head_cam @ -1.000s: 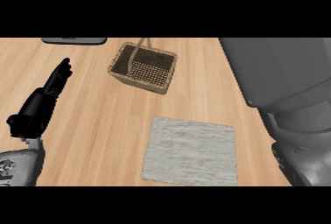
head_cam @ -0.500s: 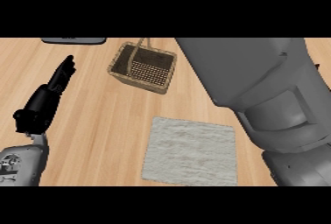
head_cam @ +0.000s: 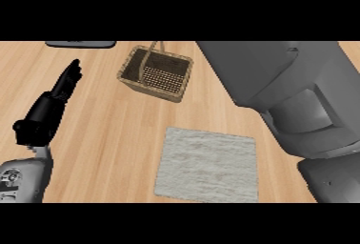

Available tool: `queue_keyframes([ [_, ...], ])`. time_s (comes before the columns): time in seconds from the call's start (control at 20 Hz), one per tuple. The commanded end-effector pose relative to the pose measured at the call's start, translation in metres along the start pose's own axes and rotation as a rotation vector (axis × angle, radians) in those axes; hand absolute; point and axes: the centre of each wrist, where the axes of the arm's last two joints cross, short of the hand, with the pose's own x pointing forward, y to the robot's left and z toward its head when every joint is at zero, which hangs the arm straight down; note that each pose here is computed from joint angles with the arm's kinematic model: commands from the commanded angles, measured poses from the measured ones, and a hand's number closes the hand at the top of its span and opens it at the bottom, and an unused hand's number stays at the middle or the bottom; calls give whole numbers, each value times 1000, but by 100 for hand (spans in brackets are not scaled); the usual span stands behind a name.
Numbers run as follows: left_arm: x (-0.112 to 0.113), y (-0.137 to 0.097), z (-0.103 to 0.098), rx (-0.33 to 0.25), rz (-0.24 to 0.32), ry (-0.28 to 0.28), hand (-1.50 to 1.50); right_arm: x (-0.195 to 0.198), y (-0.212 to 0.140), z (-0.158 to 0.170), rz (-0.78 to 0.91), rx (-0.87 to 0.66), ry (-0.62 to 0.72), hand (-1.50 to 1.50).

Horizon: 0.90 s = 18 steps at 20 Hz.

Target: Pick the sweet potato from the placemat and place it in the basket

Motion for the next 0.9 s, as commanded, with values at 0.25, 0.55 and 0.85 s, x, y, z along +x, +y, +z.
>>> queue_keyframes([
  [0.25,0,-8,-1,-2,-12,7,0,3,-3,0,-94,122,-43,-150],
  [0.55,-5,-5,11,-15,3,-4,0,-8,-6,-3,-410,-48,-77,-150],
  [0.85,-1,-1,6,11,16,0,0,-51,-29,-13,-705,-289,26,-150],
])
